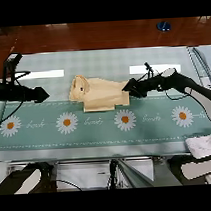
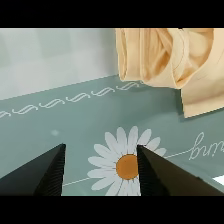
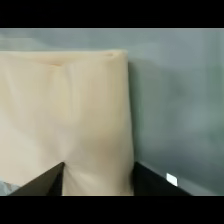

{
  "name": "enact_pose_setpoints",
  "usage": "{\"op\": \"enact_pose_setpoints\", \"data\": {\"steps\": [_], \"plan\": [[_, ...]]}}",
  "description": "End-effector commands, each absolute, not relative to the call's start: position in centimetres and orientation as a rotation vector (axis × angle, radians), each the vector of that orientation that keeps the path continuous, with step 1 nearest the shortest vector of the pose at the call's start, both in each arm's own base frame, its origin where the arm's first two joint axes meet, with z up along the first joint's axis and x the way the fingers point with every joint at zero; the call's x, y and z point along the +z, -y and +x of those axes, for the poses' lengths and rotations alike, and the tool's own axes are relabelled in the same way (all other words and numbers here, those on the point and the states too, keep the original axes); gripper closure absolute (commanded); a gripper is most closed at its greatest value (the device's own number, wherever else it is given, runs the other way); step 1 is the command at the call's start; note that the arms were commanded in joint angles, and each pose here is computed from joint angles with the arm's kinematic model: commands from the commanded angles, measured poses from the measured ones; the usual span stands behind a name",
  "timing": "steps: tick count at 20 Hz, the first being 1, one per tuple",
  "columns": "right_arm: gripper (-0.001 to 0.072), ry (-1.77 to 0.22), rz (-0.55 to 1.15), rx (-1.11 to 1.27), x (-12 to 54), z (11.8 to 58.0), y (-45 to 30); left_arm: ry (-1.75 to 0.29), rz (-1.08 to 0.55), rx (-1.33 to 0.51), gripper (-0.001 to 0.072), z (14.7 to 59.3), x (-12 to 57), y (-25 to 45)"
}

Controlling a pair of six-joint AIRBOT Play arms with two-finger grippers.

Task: Fold the shirts.

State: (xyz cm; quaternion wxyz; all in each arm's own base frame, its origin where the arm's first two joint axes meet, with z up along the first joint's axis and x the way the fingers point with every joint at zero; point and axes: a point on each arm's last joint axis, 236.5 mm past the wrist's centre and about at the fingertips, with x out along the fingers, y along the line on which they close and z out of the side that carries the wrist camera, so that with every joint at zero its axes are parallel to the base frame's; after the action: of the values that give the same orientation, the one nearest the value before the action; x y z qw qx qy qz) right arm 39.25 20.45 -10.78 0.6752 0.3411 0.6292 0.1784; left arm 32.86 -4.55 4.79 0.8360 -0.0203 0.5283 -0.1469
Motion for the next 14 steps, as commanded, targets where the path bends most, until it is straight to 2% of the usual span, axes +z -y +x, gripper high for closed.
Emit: {"op": "enact_pose_setpoints", "data": {"steps": [1,2,3,6,8,11,14], "plan": [[0.0391,-1.443,0.783,0.431,-11.6,38.4,-22.7,-1.124,-0.051,-0.308,0.0166,32.8,4.7,4.6],[0.0593,-1.438,0.811,0.457,-10.9,38.6,-23.2,-1.128,-0.051,-0.309,0.0166,32.7,4.7,4.6],[0.0688,-1.437,0.846,0.504,-9.4,38.8,-23.5,-1.129,-0.050,-0.309,0.0166,32.7,4.7,4.6],[0.0690,-1.339,0.836,0.680,-1.7,39.9,-23.1,-1.128,-0.049,-0.308,0.0166,32.7,4.7,4.5],[0.0689,-1.204,0.826,0.688,5.2,41.1,-20.9,-1.126,-0.049,-0.307,0.0166,32.7,4.7,4.5],[0.0690,-1.052,0.821,0.502,13.3,40.6,-13.7,-1.125,-0.050,-0.307,0.0166,32.8,4.7,4.5],[0.0690,-1.012,0.851,0.243,17.2,36.1,-5.8,-1.126,-0.050,-0.307,0.0167,32.7,4.7,4.5]]}}
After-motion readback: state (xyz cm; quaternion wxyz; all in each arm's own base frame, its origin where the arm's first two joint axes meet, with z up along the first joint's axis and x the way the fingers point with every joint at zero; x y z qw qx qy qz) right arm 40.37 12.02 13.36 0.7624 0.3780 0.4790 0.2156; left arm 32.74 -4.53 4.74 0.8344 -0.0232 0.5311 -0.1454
